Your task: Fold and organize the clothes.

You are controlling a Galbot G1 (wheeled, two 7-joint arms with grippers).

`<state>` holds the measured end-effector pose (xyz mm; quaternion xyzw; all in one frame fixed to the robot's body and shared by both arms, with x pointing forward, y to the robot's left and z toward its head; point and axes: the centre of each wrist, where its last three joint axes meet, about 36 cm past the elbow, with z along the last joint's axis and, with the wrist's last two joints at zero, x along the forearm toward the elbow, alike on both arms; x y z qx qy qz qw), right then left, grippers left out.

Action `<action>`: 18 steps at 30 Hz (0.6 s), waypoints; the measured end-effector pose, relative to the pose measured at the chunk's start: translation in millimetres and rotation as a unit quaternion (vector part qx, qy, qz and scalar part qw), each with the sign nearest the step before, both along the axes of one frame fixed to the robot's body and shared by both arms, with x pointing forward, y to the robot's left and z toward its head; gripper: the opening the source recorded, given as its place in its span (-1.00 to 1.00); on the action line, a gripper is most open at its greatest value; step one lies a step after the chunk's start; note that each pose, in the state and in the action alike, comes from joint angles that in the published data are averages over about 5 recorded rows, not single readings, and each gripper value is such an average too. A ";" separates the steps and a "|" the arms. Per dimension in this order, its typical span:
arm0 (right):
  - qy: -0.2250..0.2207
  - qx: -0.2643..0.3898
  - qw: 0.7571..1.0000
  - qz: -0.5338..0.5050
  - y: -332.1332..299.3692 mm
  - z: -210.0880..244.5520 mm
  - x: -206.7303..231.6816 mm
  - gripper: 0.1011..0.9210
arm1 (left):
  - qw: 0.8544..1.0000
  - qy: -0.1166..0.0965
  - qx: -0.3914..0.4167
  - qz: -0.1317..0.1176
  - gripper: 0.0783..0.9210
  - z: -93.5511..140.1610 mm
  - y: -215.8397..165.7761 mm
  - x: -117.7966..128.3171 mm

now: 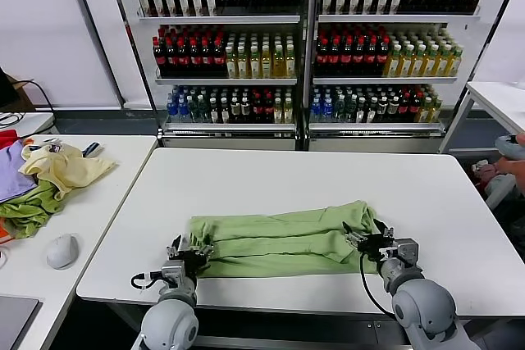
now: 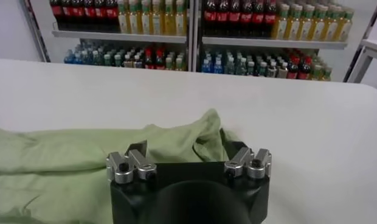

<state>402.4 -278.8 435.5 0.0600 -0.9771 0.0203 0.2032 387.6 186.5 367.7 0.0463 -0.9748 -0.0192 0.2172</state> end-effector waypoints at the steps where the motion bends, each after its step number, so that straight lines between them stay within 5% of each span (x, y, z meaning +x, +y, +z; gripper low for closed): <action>1: 0.000 0.000 1.000 0.000 0.3 0.1 0.0 0.76 | 1.000 0.001 0.000 0.002 0.33 -1.2 -0.8 0.0; 18: -0.012 0.003 1.000 0.004 2.2 8.7 -0.5 0.76 | 0.999 0.008 -0.018 0.032 -0.82 -2.9 26.2 9.2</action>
